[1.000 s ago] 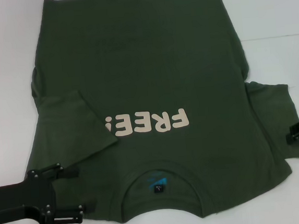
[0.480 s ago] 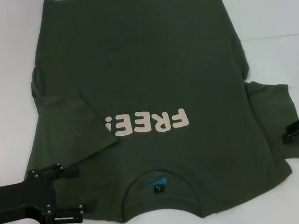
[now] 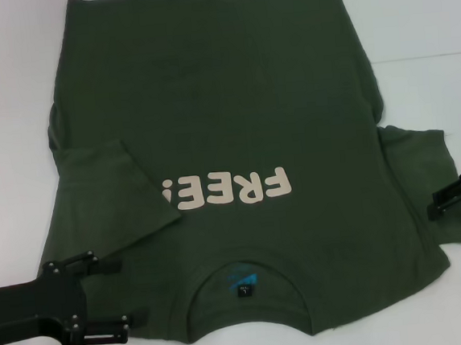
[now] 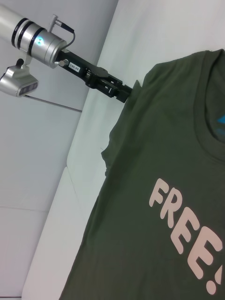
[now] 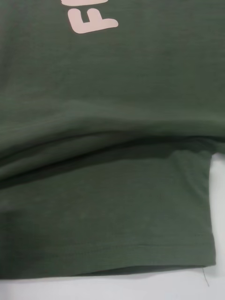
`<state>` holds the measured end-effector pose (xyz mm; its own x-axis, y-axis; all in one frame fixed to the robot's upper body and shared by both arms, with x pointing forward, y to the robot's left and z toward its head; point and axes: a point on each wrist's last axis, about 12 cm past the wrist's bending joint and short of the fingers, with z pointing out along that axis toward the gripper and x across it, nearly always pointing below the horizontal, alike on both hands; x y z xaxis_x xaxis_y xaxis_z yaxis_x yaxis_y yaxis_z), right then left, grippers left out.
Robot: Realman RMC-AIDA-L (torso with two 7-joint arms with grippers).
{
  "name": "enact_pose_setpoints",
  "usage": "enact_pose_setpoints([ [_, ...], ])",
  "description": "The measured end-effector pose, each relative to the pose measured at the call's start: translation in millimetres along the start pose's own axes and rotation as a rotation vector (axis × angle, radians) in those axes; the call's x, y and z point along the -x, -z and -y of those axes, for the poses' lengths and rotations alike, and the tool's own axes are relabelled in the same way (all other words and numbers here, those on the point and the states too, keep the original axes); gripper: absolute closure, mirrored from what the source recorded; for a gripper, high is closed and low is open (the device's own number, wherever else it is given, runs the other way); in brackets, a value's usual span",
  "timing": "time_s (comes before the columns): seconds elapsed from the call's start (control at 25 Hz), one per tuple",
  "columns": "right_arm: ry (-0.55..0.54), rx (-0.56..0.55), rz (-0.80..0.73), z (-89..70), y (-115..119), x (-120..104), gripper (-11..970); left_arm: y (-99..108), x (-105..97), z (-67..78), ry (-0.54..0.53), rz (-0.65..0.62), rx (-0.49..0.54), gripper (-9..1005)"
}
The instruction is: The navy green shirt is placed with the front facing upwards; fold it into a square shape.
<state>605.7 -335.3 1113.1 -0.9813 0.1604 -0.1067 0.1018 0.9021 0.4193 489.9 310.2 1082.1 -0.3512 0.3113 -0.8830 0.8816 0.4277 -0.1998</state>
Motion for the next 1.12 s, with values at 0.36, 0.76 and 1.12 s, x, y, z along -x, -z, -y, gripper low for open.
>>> enact_pose_setpoints([
  [0.36, -0.002, -0.007, -0.002, 3.0, 2.8, 0.1, 163, 0.0, 0.0, 0.0, 0.0, 0.0, 0.0, 47],
  [0.76, -0.001, -0.02, -0.011, 7.3, 2.5, -2.6, 164, 0.0, 0.0, 0.0, 0.0, 0.0, 0.0, 46],
  [1.12, 0.007, -0.018, -0.01, 5.9, 0.2, -3.1, 164, -0.1, -0.1, 0.0, 0.0, 0.0, 0.0, 47],
])
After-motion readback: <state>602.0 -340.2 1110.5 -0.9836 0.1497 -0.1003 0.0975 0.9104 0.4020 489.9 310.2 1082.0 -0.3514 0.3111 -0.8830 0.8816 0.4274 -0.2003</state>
